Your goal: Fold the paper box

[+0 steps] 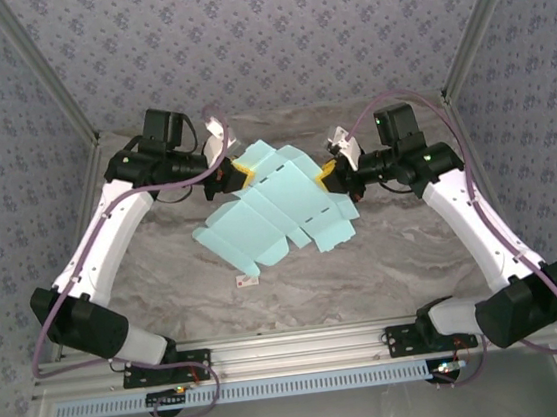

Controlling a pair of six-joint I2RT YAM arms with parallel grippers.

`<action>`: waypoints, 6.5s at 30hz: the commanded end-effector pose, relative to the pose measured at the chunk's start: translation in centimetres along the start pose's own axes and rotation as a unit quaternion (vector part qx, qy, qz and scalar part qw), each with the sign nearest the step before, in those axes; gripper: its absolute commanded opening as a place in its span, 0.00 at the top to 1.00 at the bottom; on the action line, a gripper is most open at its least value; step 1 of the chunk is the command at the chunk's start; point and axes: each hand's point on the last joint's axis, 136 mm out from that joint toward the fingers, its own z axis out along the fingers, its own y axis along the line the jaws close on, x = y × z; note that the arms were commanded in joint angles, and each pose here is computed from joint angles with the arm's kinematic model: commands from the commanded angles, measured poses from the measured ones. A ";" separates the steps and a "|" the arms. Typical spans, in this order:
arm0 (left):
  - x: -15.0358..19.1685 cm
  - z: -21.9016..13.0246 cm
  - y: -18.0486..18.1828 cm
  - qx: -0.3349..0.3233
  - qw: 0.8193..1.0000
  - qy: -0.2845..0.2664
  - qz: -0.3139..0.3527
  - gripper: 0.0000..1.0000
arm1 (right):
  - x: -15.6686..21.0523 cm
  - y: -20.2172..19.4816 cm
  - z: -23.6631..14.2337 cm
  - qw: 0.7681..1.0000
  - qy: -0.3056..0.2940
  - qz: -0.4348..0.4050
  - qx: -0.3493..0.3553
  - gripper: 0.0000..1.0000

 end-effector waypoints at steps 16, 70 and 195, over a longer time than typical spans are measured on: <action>-3.2 0.5 1.2 0.012 0.969 -0.086 -0.231 1.00 | -0.8 -3.4 -1.0 0.966 0.035 -0.078 0.245 1.00; 3.0 5.7 7.7 -0.059 0.931 -0.041 -0.359 0.84 | 5.9 -2.2 1.9 0.981 0.123 0.126 0.084 1.00; 22.6 27.9 6.2 -0.154 0.921 -0.017 -0.358 0.59 | 14.9 -7.9 11.7 0.897 0.300 0.291 0.141 1.00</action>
